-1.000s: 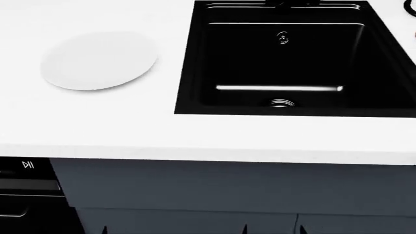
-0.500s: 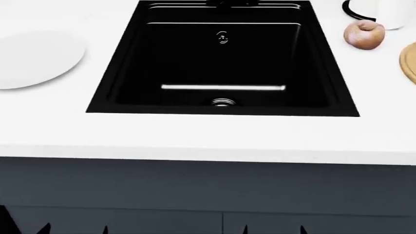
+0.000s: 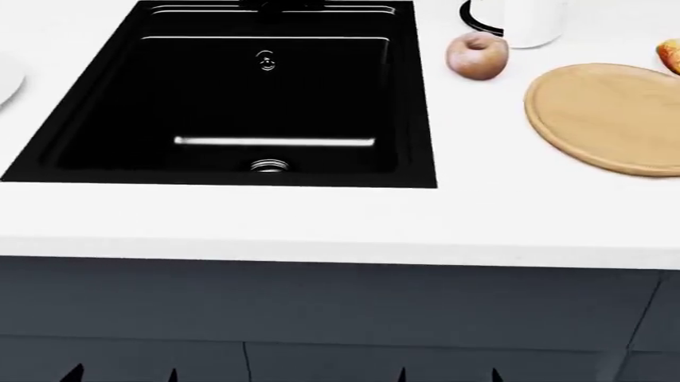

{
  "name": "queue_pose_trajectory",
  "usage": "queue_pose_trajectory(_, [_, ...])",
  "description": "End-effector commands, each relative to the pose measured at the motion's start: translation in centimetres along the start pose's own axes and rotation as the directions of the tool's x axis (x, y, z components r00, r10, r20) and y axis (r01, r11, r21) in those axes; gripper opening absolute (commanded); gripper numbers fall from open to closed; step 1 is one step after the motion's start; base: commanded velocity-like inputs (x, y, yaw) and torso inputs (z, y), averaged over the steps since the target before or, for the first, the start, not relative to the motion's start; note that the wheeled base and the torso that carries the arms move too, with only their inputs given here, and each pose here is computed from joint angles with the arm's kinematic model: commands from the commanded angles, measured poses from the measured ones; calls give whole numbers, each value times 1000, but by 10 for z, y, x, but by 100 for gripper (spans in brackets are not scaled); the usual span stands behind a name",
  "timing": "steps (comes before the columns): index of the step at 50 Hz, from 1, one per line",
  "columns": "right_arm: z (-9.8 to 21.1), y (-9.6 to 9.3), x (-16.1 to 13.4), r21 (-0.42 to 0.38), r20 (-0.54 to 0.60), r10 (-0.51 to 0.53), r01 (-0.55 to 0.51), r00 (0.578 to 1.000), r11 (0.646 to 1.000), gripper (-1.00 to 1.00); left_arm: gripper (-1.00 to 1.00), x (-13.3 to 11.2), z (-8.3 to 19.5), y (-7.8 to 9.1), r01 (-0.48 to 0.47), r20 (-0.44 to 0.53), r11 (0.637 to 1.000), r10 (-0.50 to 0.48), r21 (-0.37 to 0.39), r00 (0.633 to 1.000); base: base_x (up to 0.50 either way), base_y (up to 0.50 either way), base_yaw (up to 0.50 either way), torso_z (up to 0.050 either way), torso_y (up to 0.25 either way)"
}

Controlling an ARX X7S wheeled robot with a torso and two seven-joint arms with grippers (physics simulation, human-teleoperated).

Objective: Place the pastries on the plates.

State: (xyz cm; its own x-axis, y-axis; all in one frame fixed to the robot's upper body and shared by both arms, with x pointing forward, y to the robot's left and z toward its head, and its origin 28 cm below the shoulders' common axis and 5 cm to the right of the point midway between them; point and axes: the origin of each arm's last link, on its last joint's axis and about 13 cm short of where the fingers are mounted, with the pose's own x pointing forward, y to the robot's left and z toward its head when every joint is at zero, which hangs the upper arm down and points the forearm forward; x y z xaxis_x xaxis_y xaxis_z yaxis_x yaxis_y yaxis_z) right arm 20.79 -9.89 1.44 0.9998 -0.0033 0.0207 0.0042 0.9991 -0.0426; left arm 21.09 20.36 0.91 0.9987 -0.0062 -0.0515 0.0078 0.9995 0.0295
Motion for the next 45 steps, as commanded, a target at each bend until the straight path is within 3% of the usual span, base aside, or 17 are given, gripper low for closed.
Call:
queue_pose_trajectory(1, [0, 0, 0, -3, 2, 1, -1, 1000, 1000, 100, 100, 0, 0, 0, 1, 0, 1000, -1, -1, 1000, 0, -500, 0, 0, 0])
queue_pose_trajectory(45, [0, 0, 0, -11, 0, 6, -6, 1000, 1000, 100, 100, 0, 0, 0, 4, -3, 1000, -4, -4, 1000, 0, -473, 0, 0, 0])
